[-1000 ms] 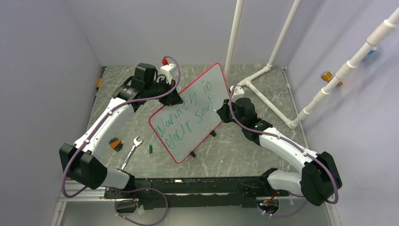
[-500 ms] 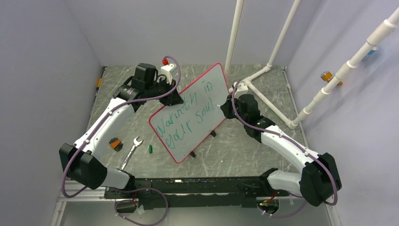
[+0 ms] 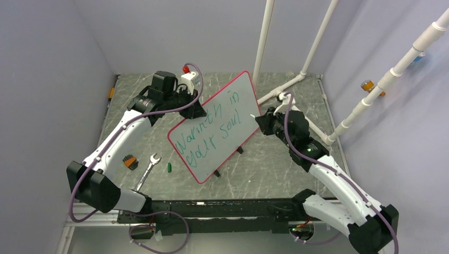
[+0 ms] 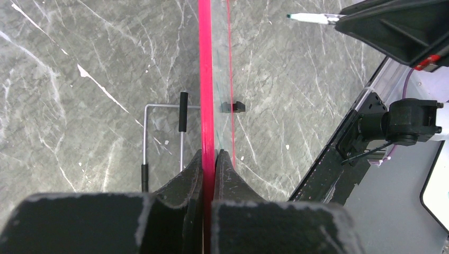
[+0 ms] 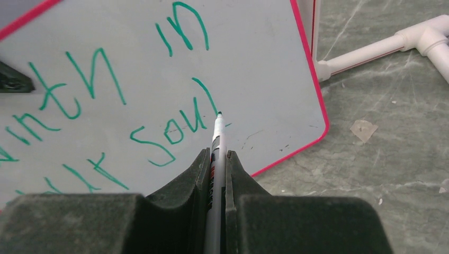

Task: Write a sentence on the whiteboard
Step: Put down the whiteboard on the whiteboard stand.

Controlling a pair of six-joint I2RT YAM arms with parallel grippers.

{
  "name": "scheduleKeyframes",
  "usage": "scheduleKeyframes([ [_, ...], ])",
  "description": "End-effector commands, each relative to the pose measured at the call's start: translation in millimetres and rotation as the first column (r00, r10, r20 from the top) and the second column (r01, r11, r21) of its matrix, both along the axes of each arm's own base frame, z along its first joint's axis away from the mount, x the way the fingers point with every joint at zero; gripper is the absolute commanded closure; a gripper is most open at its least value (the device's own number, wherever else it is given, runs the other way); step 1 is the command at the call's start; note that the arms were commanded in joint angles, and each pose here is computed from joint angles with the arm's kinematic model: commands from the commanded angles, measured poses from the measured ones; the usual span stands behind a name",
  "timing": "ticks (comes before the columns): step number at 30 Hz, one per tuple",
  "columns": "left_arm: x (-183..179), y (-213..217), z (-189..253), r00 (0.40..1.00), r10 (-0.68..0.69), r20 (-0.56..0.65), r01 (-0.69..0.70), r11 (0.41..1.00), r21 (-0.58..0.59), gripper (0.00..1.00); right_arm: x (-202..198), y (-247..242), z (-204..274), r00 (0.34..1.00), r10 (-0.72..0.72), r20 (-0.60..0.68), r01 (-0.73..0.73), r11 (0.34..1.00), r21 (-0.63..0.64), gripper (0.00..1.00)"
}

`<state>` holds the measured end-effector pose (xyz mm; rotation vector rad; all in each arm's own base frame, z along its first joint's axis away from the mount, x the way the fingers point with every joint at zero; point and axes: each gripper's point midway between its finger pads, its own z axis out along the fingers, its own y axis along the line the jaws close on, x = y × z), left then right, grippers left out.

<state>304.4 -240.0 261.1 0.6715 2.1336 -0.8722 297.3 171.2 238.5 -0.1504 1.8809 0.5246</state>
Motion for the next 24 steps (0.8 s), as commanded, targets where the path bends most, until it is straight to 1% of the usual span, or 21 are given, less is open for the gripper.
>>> scheduleKeyframes([
  [1,-10.1,6.4,-68.9,0.995,-0.081,-0.053,0.09,0.974,0.207,1.0,-9.8,-7.1,26.3,0.999,-0.029,0.027,0.027,0.997,0.067,1.0],
  [5,-18.4,0.6,-80.9,0.984,-0.115,-0.138,0.14,0.971,0.192,1.0,-19.9,-10.8,34.1,0.999,-0.031,0.032,0.028,0.995,0.095,1.0],
  [8,-26.6,-5.6,-87.5,0.969,-0.133,-0.208,0.167,0.974,0.156,1.0,-28.9,-15.9,40.1,0.998,-0.037,0.044,0.032,0.992,0.118,1.0],
  [10,-28.8,-7.5,-91.5,0.962,-0.13,-0.24,0.168,0.975,0.144,1.0,-34.7,-18.5,43.4,0.998,-0.037,0.051,0.031,0.991,0.129,1.0],
  [12,-33.8,-8.8,-94.9,0.952,-0.099,-0.289,0.14,0.982,0.125,1.0,-39.8,-22.3,47.0,0.998,-0.043,0.056,0.035,0.991,0.131,1.0],
  [17,-46.3,-7.9,-104.2,0.94,-0.082,-0.332,0.12,0.988,0.094,1.0,-49.0,-30.4,55.9,0.995,-0.056,0.078,0.045,0.989,0.138,1.0],
  [21,-55.9,-4.4,-115.9,0.928,-0.049,-0.37,0.089,0.992,0.092,1.0,-52.8,-31.7,57.5,0.996,-0.053,0.076,0.042,0.989,0.14,1.0],
  [24,-65.2,-7.9,-115.6,0.918,-0.054,-0.393,0.077,0.996,0.041,1.0,-55.6,-33.6,56.7,0.995,-0.055,0.077,0.044,0.989,0.142,1.0],
])
